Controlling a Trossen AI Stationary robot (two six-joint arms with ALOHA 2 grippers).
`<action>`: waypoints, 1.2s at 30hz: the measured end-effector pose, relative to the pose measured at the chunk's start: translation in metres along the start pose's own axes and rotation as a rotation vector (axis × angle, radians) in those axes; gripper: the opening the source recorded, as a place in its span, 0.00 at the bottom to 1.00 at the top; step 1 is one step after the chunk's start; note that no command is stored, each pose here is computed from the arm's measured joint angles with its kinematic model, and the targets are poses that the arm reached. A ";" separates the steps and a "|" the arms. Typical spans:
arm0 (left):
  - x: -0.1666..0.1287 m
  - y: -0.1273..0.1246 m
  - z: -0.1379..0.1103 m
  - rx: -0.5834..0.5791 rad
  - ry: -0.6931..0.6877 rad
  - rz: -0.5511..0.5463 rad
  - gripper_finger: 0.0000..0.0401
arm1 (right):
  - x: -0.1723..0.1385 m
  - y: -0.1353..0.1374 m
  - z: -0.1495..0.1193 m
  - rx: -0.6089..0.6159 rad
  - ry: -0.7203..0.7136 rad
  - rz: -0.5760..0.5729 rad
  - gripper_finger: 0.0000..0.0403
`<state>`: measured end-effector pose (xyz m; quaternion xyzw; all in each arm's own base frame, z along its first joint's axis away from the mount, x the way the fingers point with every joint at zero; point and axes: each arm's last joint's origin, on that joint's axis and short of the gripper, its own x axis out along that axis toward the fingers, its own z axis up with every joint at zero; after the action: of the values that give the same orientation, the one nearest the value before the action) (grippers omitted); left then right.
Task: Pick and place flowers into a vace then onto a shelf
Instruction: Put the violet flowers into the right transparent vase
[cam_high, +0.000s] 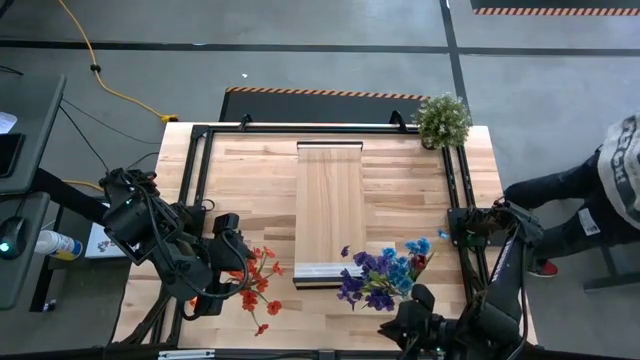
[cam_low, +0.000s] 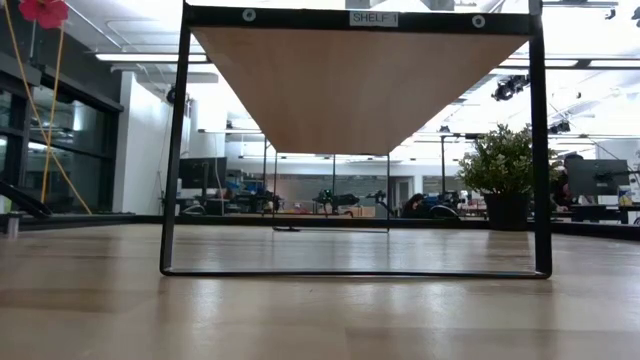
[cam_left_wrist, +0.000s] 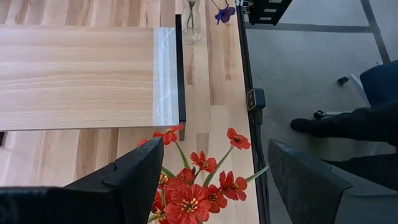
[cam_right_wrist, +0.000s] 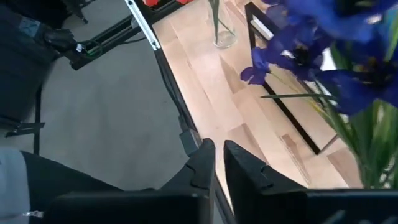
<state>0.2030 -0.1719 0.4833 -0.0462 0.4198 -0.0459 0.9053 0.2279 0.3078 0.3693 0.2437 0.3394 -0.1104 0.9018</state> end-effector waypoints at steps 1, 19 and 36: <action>0.000 0.000 0.000 0.000 0.000 0.000 0.80 | 0.000 0.001 0.000 0.005 0.001 0.006 0.08; 0.000 0.000 0.000 -0.001 0.013 -0.019 0.80 | -0.012 0.015 -0.007 0.018 -0.095 0.108 0.29; 0.000 -0.005 0.007 0.105 -0.067 -0.045 0.80 | -0.050 0.048 -0.007 -0.237 -0.586 0.130 0.29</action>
<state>0.2077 -0.1762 0.4884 -0.0097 0.3851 -0.0865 0.9188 0.2041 0.3546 0.4156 0.1160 0.0596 -0.0779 0.9884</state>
